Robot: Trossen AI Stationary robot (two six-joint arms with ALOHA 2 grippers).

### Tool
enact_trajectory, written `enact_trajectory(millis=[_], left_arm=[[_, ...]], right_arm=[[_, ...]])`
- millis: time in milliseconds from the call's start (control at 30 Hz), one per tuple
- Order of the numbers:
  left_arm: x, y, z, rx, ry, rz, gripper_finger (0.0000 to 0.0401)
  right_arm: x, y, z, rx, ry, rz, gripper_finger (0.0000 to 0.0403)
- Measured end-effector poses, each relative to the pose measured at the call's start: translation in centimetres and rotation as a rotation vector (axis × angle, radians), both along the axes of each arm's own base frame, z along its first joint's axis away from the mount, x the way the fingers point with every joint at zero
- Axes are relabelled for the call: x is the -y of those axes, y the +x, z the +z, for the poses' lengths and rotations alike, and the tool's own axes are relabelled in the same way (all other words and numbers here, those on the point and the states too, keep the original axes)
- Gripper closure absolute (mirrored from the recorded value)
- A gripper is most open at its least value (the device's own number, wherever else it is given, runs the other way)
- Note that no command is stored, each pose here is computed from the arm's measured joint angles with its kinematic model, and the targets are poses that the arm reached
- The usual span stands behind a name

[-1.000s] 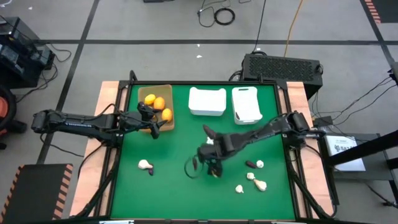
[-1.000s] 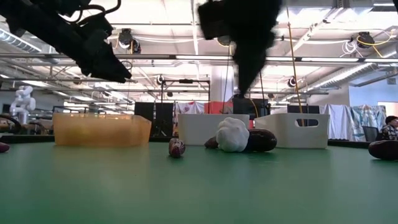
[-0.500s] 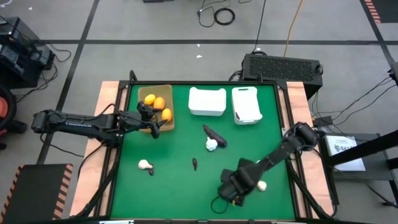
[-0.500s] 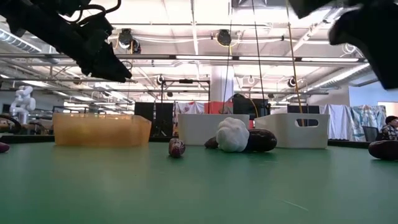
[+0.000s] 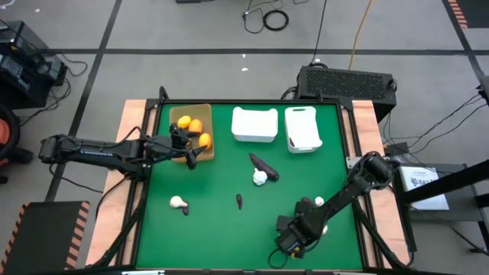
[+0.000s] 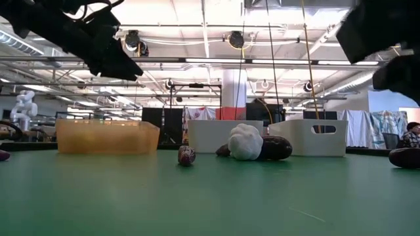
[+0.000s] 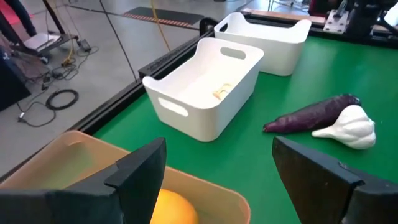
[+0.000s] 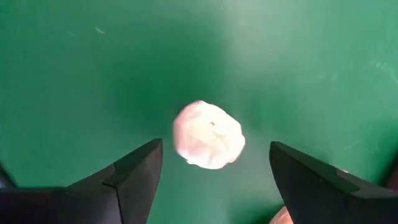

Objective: Sort produce into baskets

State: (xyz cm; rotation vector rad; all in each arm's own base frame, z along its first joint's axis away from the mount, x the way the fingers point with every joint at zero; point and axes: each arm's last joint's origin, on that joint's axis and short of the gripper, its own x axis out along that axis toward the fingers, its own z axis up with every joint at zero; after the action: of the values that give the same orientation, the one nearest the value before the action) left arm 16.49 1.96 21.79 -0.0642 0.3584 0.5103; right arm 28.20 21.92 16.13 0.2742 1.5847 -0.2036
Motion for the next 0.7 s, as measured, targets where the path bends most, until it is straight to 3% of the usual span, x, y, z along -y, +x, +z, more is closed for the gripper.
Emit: enact_trajectory(millis=[267, 467, 700], left_arm=[[0.0, 0.0, 0.0, 0.002, 0.005, -0.002, 0.0100], [0.0, 0.0, 0.0, 0.001, 0.005, -0.002, 0.0100], [0.0, 0.0, 0.0, -0.002, 0.005, -0.002, 0.0100]], right_arm=[[0.3, 0.0, -1.1, 0.022, 0.017, 0.012, 0.0147], [0.9, 1.0, -1.0, 0.063, 0.045, 0.013, 0.0205], [1.8, 1.2, -0.4, 0.008, 0.105, -0.007, 0.0293]])
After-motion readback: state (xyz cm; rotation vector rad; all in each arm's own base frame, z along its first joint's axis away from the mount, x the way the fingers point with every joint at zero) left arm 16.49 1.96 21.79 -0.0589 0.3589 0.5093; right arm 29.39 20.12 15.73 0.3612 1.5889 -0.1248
